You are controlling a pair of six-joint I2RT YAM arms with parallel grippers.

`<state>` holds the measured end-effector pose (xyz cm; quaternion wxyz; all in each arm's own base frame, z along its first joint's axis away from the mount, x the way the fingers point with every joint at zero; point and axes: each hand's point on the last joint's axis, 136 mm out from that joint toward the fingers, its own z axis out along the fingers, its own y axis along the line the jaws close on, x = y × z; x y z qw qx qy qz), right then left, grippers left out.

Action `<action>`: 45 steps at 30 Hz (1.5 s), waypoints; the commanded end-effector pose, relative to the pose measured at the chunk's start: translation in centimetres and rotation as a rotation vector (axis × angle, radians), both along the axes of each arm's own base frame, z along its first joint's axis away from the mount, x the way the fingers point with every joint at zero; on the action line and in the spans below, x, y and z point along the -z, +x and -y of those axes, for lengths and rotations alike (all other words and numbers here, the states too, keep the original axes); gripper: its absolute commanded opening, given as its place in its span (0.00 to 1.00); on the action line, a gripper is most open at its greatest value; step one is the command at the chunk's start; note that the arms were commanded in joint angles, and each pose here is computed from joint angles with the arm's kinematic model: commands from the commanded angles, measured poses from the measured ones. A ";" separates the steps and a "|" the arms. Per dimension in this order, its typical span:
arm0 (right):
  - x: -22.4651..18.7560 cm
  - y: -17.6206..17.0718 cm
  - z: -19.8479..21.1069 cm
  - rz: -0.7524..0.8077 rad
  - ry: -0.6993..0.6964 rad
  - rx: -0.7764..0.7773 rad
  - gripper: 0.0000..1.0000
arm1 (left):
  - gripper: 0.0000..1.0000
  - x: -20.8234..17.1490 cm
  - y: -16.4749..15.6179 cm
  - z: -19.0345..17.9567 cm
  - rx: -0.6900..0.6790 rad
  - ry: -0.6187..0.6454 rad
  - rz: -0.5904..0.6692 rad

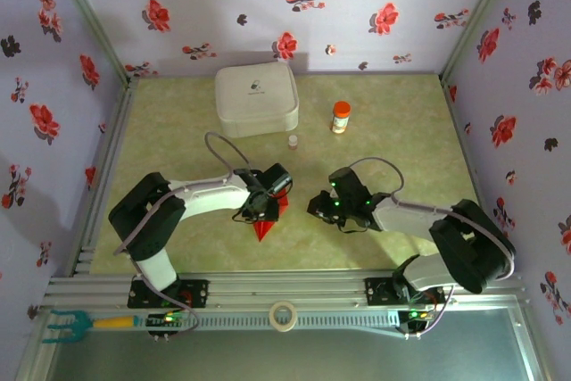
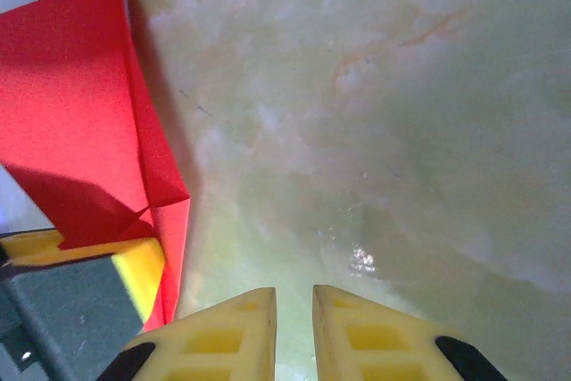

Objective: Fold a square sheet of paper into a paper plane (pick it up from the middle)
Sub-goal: Move the paper plane to the center of the table, then reset both arms

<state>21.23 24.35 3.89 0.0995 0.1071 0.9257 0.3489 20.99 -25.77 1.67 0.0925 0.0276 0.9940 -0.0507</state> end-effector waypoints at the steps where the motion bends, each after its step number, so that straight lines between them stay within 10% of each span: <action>1: -0.1 -0.6 1.1 0.018 -0.045 -0.007 0.19 | 0.45 1.0 0.0 0.9 -0.061 -0.013 -0.021; 29: -1.7 -0.5 4.7 0.071 -0.068 0.053 0.22 | 0.56 -5.9 1.8 3.2 -0.101 -0.066 0.145; 45: -7.5 3.0 10.7 0.319 -0.275 0.200 0.30 | 0.54 -12.1 3.6 -2.3 -0.117 -0.169 0.416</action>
